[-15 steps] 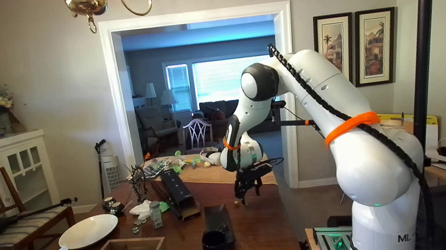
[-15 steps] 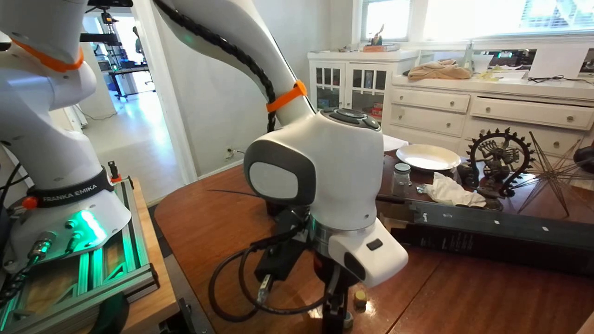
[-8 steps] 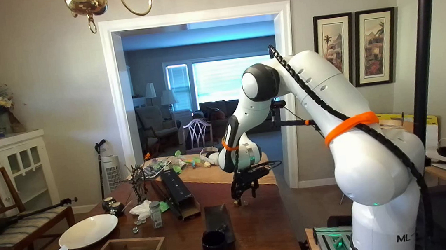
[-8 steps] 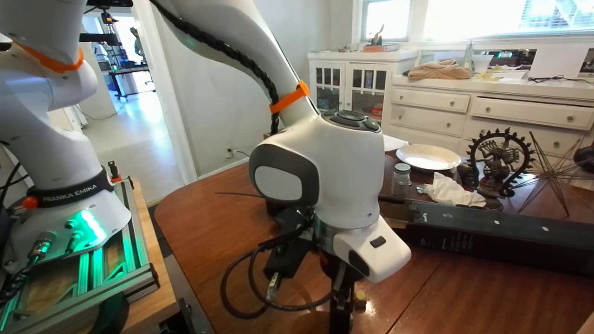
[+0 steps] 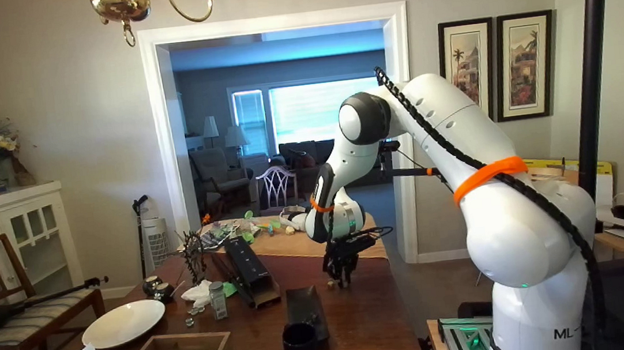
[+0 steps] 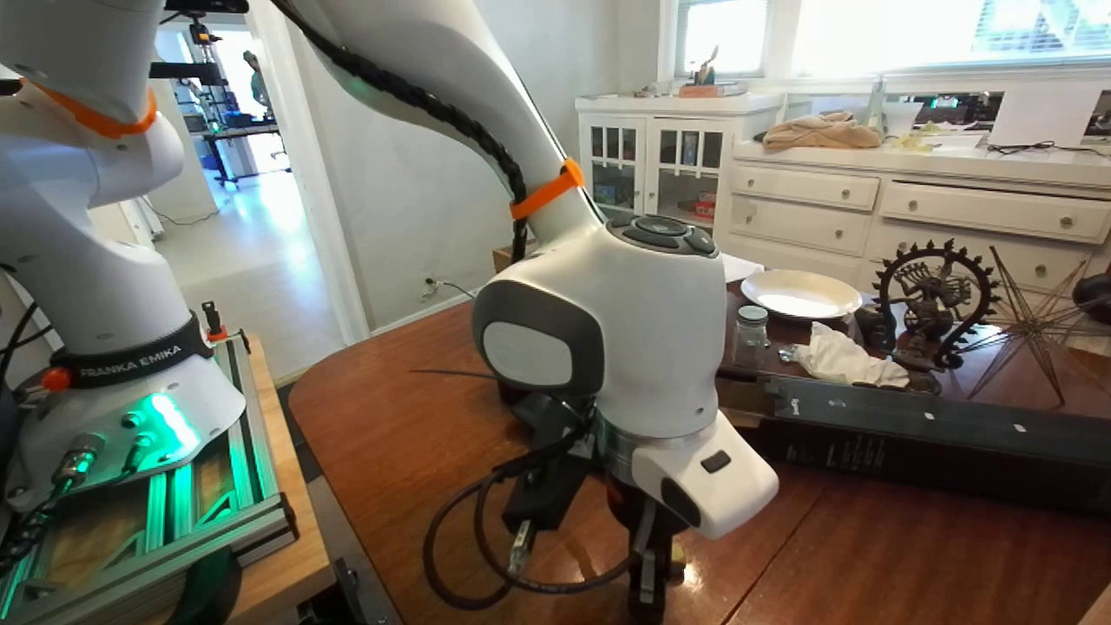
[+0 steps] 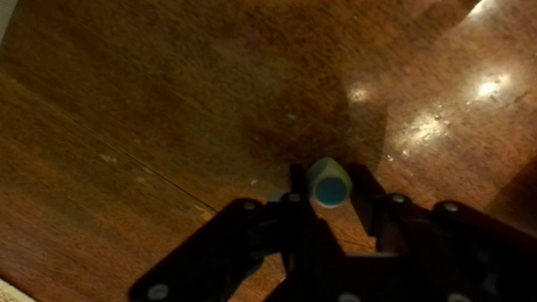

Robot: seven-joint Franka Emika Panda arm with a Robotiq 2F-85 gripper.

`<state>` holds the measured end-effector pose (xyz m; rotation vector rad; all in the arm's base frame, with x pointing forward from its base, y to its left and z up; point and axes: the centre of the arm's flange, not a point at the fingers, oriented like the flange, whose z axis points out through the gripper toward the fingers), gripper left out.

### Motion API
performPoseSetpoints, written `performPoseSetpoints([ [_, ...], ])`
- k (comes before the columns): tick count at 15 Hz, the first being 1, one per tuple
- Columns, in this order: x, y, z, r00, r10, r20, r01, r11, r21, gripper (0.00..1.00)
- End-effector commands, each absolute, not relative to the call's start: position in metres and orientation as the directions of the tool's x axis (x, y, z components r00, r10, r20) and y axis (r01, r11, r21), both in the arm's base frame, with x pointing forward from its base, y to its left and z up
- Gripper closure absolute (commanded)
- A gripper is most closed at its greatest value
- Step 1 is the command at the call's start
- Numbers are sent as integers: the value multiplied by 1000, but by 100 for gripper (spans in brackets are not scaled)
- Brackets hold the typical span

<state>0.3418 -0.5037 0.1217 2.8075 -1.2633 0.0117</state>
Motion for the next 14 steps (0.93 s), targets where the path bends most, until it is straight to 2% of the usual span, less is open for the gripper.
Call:
performPoseSetpoints([
  [1, 342, -509, 114, 648, -760, 53, -762, -646, 44, 95],
  [2, 342, -509, 115, 647, -761, 51, -763, -645, 40, 92],
  [14, 366, -502, 148, 631, -769, 99, -767, -638, -65, 92],
])
